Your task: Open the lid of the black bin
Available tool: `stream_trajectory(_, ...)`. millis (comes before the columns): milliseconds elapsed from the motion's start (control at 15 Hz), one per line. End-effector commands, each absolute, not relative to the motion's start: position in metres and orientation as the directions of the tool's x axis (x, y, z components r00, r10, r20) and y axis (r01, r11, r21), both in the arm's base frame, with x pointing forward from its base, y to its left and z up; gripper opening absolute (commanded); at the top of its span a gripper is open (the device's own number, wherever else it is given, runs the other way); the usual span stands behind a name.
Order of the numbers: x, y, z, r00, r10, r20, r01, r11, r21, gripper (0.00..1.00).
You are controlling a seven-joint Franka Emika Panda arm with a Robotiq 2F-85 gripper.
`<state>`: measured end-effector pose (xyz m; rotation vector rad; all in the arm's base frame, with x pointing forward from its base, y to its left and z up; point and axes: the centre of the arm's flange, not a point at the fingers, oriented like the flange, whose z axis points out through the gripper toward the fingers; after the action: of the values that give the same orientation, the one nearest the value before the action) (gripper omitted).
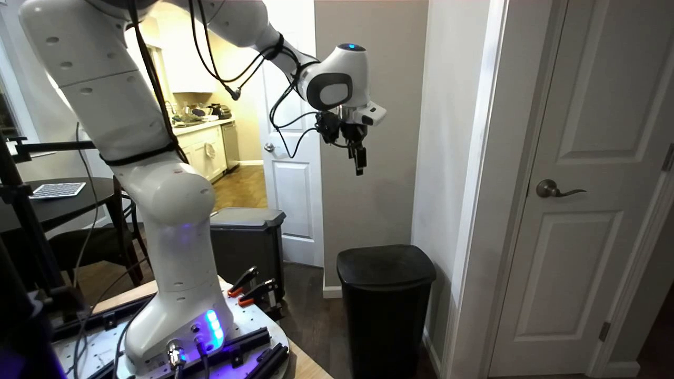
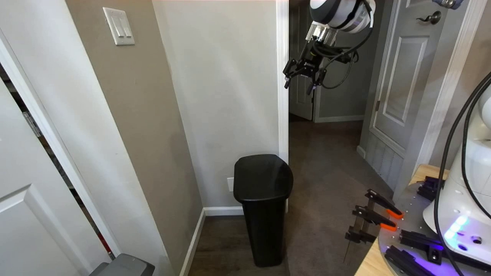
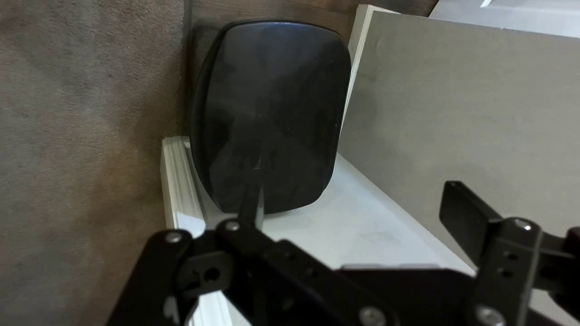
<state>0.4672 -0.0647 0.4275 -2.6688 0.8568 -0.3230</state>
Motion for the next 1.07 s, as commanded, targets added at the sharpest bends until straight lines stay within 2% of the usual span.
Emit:
stream_trajectory(0,0.499,-0.105,0.405,0.782,-0.622,0.048,-0.544,-0.717,-0.435,1.0)
stream_trajectory(467,0.537,-0.171,0.31,0.722,-0.677,-0.141,-0.626,-0.553,-0.55,1.0)
stream_trajectory(1000,0.583,-0.178,0.197,0.679,-0.696,-0.235,-0.706,-0.531,-0.469,1.0)
